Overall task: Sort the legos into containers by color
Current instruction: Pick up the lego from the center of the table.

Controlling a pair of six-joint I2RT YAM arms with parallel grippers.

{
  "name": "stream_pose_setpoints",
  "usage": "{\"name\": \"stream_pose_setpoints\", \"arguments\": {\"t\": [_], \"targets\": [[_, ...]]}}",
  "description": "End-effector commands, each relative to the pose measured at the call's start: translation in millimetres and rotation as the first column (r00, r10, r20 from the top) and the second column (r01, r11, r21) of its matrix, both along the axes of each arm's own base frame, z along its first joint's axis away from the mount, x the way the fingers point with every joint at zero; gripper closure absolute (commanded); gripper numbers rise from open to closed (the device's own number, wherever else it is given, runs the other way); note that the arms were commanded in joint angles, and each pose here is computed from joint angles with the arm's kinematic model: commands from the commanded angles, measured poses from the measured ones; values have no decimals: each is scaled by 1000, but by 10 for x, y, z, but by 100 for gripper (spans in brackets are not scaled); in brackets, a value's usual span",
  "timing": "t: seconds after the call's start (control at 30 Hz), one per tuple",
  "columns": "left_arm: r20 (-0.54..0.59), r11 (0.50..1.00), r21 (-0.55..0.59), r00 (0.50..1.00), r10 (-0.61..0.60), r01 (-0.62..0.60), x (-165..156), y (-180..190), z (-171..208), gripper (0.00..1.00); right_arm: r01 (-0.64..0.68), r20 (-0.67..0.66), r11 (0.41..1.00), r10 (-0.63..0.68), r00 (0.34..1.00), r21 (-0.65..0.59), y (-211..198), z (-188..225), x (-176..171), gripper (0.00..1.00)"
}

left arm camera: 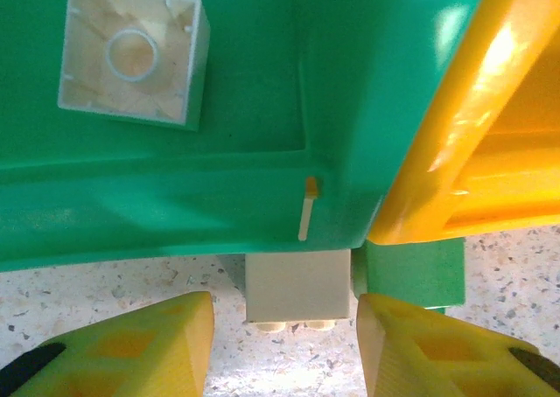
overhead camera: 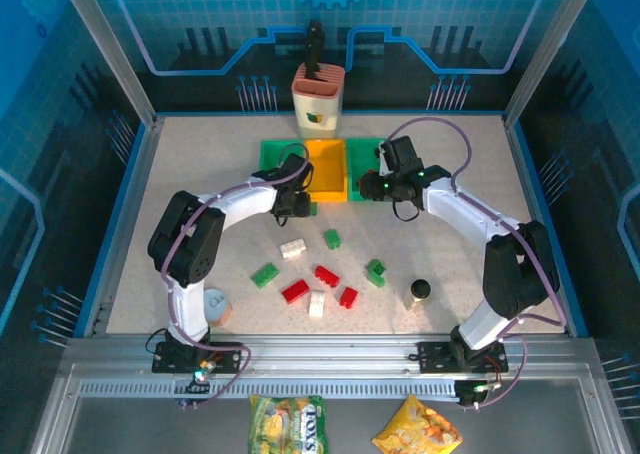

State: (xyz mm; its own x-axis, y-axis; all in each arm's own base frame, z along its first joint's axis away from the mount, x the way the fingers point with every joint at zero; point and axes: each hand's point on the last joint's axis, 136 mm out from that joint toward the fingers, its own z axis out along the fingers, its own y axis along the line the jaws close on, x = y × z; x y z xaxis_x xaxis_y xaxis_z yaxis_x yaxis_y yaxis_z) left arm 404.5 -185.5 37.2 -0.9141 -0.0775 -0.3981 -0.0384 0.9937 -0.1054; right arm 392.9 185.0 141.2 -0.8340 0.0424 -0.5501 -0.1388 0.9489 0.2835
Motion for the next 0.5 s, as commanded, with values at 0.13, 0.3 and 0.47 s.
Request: {"name": "stream_pose_setpoints", "arguments": {"t": [0.13,0.3,0.47], "targets": [[-35,1000,27,999,7,-6,-64,13,-212,53,13,3,1000,-13,1000,-21,-118,47,-35,59],[-41,1000,24,999,1,0,-43,-9,-246,53,18,5,1000,-18,1000,-23,-137,59,-42,59],[-44,1000,27,999,0,1,-38,-17,-270,55,24,5,999,-24,1000,-23,-166,60,-57,59]]}}
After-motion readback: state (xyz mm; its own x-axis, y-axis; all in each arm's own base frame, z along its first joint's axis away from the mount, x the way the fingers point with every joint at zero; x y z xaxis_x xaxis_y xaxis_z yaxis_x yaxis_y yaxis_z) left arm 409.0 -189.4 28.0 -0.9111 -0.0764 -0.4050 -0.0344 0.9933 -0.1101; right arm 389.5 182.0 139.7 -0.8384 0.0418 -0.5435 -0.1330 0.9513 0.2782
